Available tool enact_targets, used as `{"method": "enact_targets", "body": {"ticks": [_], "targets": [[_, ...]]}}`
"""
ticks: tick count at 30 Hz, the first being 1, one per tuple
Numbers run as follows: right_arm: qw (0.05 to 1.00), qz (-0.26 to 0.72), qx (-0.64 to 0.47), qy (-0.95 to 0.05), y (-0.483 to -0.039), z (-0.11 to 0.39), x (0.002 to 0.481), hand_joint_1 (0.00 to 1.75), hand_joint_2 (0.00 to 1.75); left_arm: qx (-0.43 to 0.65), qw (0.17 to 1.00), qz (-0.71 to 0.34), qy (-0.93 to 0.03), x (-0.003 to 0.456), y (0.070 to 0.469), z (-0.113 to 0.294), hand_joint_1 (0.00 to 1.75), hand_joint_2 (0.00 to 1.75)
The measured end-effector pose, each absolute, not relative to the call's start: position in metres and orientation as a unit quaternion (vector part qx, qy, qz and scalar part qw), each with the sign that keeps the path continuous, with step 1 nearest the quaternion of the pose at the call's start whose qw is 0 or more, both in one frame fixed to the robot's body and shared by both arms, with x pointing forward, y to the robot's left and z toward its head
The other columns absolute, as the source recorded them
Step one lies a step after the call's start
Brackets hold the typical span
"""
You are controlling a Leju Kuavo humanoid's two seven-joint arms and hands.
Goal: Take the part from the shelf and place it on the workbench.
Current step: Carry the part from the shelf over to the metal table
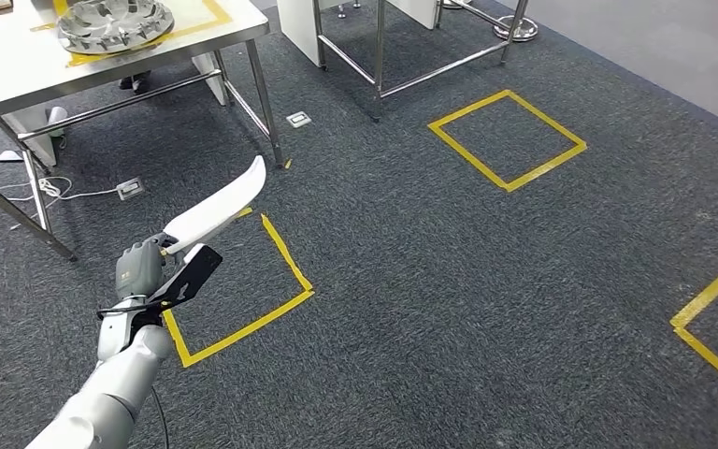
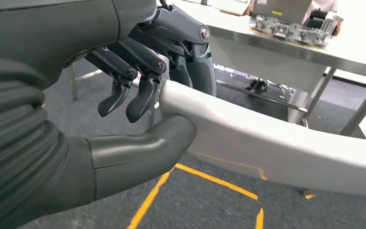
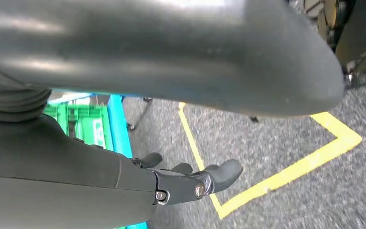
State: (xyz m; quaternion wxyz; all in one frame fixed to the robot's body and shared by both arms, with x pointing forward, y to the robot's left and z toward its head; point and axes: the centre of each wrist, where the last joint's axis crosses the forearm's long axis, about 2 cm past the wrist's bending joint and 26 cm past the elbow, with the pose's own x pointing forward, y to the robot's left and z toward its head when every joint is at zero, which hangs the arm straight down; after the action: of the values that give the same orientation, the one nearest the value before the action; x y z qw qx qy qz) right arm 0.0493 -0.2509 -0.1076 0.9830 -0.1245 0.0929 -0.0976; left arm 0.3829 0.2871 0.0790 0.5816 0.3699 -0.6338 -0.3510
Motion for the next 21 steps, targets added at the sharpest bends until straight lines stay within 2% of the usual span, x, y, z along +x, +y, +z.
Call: {"method": "enact_targets", "body": {"ticks": [21], "targets": [[0.984, -0.089, -0.121, 0.093, -0.252, -0.108, 0.048, 0.00, 0.00, 0.353, 0.602, -0.324, -0.639, 0.373, 0.309, 0.068, 1.55, 1.75]]}}
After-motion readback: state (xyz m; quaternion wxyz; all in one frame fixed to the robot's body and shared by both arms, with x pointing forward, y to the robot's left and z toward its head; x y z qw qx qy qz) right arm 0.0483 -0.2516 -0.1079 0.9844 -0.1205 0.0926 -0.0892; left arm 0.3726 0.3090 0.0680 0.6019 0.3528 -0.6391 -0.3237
